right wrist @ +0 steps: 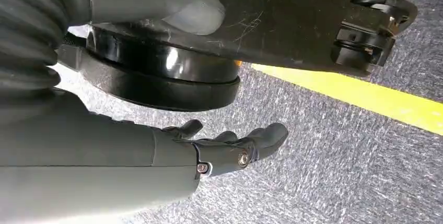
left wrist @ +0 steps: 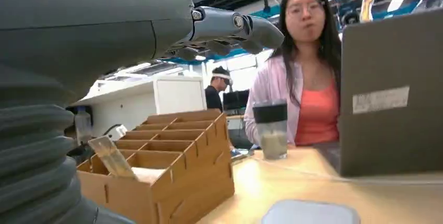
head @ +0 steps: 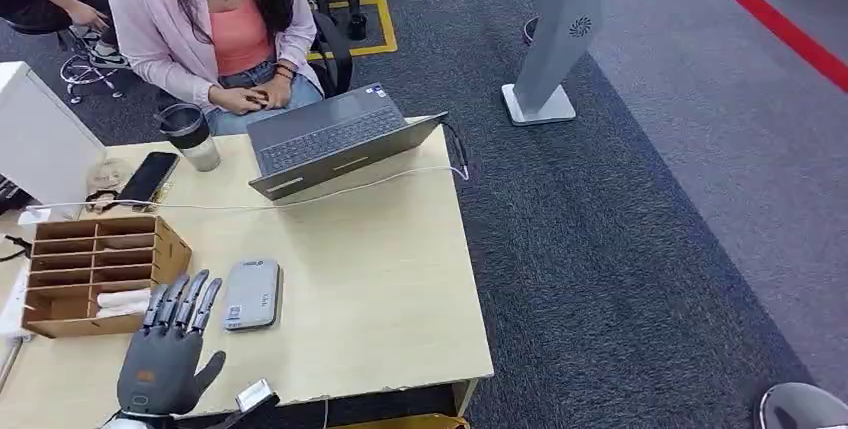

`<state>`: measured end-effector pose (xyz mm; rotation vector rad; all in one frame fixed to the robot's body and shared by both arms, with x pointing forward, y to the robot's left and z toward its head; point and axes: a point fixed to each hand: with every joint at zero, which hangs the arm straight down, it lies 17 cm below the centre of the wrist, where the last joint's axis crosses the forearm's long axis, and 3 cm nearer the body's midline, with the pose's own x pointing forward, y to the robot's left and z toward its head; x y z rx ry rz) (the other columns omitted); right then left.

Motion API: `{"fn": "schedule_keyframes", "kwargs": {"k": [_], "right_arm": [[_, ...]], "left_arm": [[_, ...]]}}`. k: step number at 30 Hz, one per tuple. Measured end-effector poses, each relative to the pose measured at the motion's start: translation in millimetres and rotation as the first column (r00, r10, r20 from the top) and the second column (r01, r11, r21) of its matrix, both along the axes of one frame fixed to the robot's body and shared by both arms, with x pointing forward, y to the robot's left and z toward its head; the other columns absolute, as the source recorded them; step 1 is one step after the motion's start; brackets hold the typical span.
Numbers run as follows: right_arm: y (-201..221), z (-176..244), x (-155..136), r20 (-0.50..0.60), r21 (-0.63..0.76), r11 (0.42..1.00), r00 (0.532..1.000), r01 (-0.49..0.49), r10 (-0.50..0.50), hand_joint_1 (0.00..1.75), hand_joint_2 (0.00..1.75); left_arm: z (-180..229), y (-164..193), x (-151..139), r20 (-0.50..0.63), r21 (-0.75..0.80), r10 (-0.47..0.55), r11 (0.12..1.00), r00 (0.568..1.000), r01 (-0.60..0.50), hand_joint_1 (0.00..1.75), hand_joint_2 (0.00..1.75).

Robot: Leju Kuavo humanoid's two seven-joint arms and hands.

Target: Pass the card to the sensor for recognition and then transmit it.

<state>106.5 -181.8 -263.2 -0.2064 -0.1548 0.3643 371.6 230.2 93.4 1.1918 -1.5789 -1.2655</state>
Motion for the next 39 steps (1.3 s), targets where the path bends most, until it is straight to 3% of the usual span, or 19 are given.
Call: {"fn": "schedule_keyframes", "kwargs": {"k": [13,28,39], "right_arm": [[2.5,-0.1,-0.5,-0.003,0.01,1.0,1.0,-0.015,0.015,0.0,1.75],[5.7,0.5,2.6,0.006,0.014,0.996,0.996,-0.084,0.084,0.0,1.75],[5.9,0.7,3.6,0.01,0.012,0.995,0.995,-0.102,0.101,0.0,1.75]], "left_arm": [[-10.2,38.5,20.3,-0.043,0.009,0.098,0.995,0.994,-0.098,0.0,1.75],[1.8,135.2,58.9,-0.024,-0.089,0.297,0.95,0.955,-0.298,0.0,1.75],[-4.6,165.0,59.3,-0.041,-0.085,0.347,0.933,0.937,-0.35,0.0,1.75]]}}
